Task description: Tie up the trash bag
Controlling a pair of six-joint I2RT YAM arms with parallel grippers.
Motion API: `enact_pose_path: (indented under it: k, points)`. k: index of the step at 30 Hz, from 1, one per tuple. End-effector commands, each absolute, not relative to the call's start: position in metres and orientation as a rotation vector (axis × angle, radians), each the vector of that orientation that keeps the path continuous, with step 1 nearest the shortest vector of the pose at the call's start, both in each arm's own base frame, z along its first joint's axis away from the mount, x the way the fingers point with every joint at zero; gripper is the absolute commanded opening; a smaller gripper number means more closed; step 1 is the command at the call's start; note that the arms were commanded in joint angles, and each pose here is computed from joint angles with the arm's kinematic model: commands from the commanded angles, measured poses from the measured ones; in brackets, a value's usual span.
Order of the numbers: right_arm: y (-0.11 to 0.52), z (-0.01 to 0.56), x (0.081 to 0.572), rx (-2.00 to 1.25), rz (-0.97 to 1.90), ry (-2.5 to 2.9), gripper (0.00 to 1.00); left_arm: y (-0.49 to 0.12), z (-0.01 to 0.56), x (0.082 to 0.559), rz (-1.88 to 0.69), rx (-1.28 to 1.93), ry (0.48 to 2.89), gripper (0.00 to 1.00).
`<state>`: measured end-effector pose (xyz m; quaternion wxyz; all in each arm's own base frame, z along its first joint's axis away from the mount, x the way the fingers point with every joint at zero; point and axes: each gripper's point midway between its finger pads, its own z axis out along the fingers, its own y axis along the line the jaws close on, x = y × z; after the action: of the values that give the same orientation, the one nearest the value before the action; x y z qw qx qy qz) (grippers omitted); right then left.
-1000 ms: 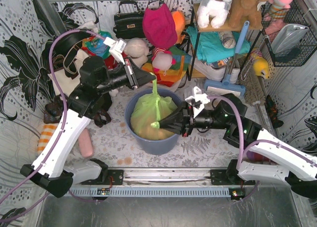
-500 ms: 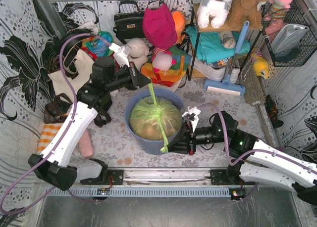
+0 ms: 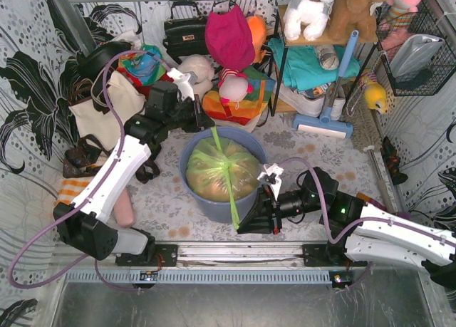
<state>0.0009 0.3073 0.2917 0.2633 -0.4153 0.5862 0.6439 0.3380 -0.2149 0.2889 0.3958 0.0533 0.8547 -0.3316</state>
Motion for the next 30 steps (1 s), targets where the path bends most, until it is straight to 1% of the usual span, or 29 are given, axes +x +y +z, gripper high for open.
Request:
enact_pose_path:
  k: [1, 8, 11, 13, 15, 17, 22, 24, 27, 30]
  points:
    - [0.299, 0.315, -0.024, -1.207, 1.843, 1.477, 0.0, -0.195, 0.302, 0.367, -0.703, 0.103, 2.086, 0.0]
    - [0.299, 0.404, -0.012, -1.105, 1.792, 1.174, 0.0, -0.212, 0.41, 0.352, -0.876, 0.169, 1.87, 0.0]
    - [0.298, 0.44, -0.005, -1.053, 1.758, 1.06, 0.0, -0.221, 0.437, 0.345, -0.962, 0.191, 1.812, 0.0]
    - [0.297, 0.452, -0.003, -1.025, 1.751, 1.026, 0.0, -0.223, 0.445, 0.341, -0.994, 0.2, 1.789, 0.0]
    - [0.297, 0.448, -0.003, -1.024, 1.754, 1.044, 0.0, -0.222, 0.439, 0.343, -0.98, 0.194, 1.794, 0.0]
    - [0.298, 0.431, -0.003, -1.024, 1.762, 1.104, 0.0, -0.217, 0.421, 0.348, -0.93, 0.179, 1.828, 0.0]
    - [0.296, 0.358, -0.001, -0.931, 1.837, 1.326, 0.0, -0.206, 0.346, 0.364, -0.794, 0.148, 1.968, 0.0]
    - [0.292, 0.335, -0.002, -0.901, 1.856, 1.379, 0.0, -0.204, 0.325, 0.368, -0.77, 0.14, 2.001, 0.0]
    - [0.284, 0.326, -0.004, -0.905, 1.84, 1.4, 0.0, -0.201, 0.31, 0.373, -0.745, 0.124, 2.023, 0.0]
    - [0.28, 0.342, -0.005, -0.937, 1.812, 1.359, 0.0, -0.199, 0.324, 0.378, -0.747, 0.117, 1.996, 0.0]
